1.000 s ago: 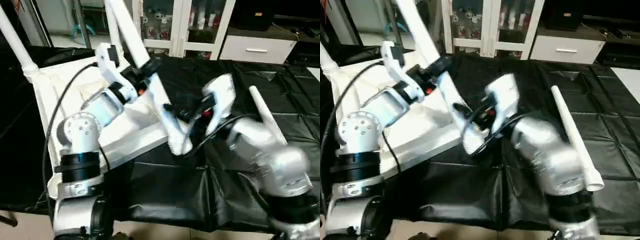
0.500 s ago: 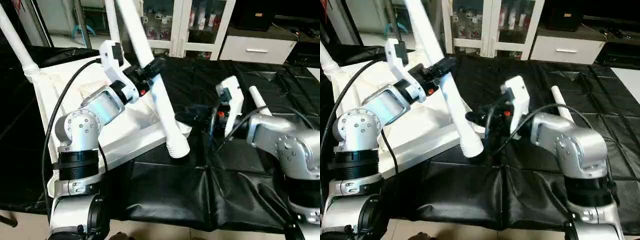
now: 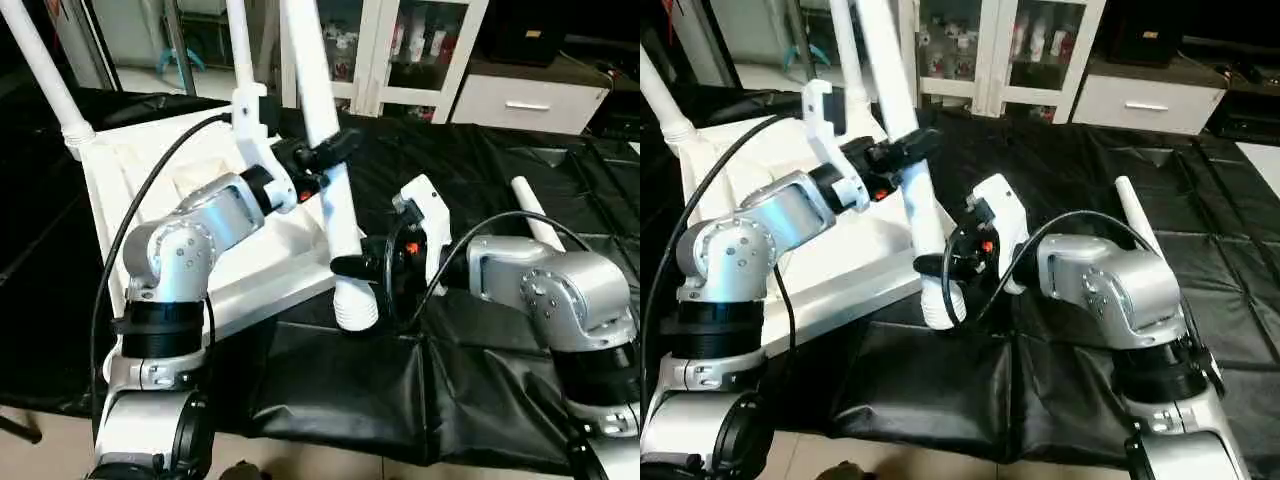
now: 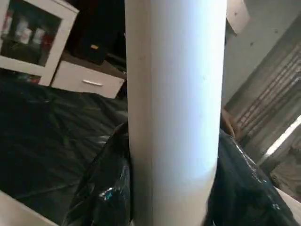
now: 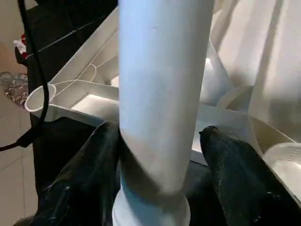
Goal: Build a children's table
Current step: Pick table leg
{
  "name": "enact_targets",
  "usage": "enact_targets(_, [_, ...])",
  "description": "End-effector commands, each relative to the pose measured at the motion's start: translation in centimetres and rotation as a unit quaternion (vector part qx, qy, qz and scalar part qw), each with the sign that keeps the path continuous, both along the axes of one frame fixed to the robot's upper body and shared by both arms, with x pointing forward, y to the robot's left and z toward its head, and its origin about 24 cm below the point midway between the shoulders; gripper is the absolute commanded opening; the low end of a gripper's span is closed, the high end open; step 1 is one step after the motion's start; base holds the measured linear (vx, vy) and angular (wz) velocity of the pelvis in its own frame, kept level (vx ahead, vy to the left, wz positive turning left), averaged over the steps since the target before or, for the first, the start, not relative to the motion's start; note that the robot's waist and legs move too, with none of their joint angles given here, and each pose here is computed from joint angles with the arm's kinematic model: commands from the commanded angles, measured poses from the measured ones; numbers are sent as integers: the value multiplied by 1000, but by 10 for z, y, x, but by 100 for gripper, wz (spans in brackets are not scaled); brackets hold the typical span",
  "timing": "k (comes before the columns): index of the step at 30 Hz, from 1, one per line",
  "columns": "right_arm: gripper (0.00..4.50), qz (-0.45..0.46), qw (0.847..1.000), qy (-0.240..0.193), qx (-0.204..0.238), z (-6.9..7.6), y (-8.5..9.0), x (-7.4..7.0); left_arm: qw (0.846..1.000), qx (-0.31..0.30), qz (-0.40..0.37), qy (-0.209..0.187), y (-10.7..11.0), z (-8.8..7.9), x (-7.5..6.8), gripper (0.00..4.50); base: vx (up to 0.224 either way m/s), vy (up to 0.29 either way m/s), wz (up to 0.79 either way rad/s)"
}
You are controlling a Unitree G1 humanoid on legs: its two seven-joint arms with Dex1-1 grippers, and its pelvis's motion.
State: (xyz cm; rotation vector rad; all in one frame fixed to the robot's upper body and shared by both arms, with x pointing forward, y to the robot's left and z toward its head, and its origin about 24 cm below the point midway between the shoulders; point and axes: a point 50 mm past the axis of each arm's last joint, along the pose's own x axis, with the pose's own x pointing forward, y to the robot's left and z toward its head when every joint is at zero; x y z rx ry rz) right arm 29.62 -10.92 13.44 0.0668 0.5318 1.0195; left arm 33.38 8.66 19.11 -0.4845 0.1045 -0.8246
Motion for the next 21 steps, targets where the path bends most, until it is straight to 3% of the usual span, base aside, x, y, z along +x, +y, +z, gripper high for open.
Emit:
enact_targets(1, [289, -6, 1000, 1, -11, 0, 0, 3, 999, 6, -25, -29, -9, 12, -4, 175, 0, 0, 0])
enact_targets(8, [250, 4, 1000, 11, -11, -2, 2, 1, 998, 13, -42, -38, -12, 13, -5, 175, 0, 0, 0])
enact_targets(9, [224, 6, 1000, 12, -12, -3, 3, 1, 998, 15, -43, -39, -12, 13, -5, 175, 0, 0, 0])
enact_targets(13, [194, 11, 1000, 13, -15, -3, 3, 0, 998, 22, -47, -42, -11, 13, -5, 175, 0, 0, 0])
enact_targets(21, [184, 16, 1000, 10, -16, -4, 4, -1, 997, 27, -53, -51, -11, 14, -5, 175, 0, 0, 0])
